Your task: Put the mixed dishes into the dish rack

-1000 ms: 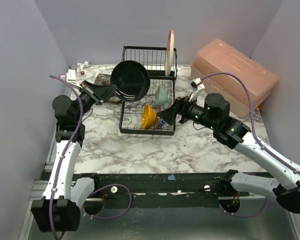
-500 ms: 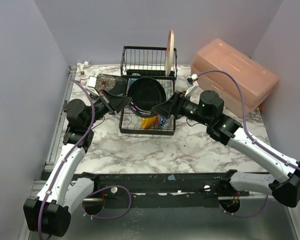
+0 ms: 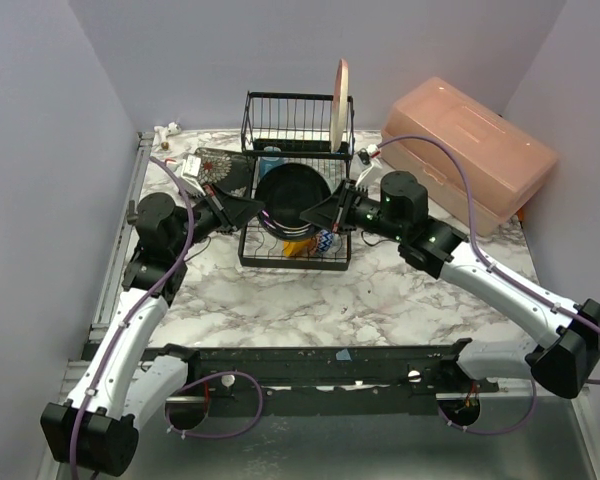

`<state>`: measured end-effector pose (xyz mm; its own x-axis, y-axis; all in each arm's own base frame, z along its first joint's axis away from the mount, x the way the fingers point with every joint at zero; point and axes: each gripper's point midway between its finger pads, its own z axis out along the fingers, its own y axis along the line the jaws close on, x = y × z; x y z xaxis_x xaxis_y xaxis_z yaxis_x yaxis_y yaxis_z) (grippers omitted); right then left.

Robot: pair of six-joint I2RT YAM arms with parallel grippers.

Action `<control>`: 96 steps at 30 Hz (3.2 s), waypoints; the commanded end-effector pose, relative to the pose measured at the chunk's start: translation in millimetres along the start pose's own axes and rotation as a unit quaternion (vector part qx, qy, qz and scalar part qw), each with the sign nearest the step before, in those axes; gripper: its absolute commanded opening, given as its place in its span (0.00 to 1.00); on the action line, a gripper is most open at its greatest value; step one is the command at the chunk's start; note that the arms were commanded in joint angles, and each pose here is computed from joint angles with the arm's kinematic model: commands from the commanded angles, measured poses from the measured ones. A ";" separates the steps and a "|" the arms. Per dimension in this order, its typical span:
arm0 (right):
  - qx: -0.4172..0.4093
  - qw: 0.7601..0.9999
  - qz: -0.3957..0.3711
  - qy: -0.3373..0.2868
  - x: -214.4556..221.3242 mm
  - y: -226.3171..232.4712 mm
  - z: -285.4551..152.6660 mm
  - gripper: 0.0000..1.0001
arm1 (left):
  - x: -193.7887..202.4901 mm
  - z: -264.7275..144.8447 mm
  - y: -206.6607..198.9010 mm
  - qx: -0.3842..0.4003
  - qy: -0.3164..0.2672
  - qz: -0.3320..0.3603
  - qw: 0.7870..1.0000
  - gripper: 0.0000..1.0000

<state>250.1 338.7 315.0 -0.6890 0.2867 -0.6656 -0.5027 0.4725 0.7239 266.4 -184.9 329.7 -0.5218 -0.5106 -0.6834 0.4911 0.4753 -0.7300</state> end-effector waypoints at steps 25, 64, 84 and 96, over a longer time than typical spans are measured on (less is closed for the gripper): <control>0.423 0.863 -0.171 -0.215 -157.5 -14.8 28.4 0.00 | -56.7 -96.0 79.1 -0.321 -0.093 0.317 0.888 0.74; 0.529 0.758 -0.262 -0.277 -193.0 -80.7 93.5 0.00 | -47.1 -87.4 78.5 -0.298 -0.081 0.311 0.899 0.73; 0.579 0.729 -0.238 -0.277 -201.6 -126.0 81.1 0.00 | -43.8 -83.5 82.3 -0.299 -0.070 0.305 0.902 0.73; 0.591 0.716 -0.249 -0.276 -197.3 -145.3 95.2 0.14 | -43.7 -82.9 83.0 -0.299 -0.069 0.303 0.902 0.73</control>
<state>502.0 297.2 319.1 -0.1445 -0.0561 -0.9879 0.3543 0.9292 -0.1046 272.6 -59.6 292.2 -0.1891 -0.0873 -0.9781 0.1478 0.9822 -0.1162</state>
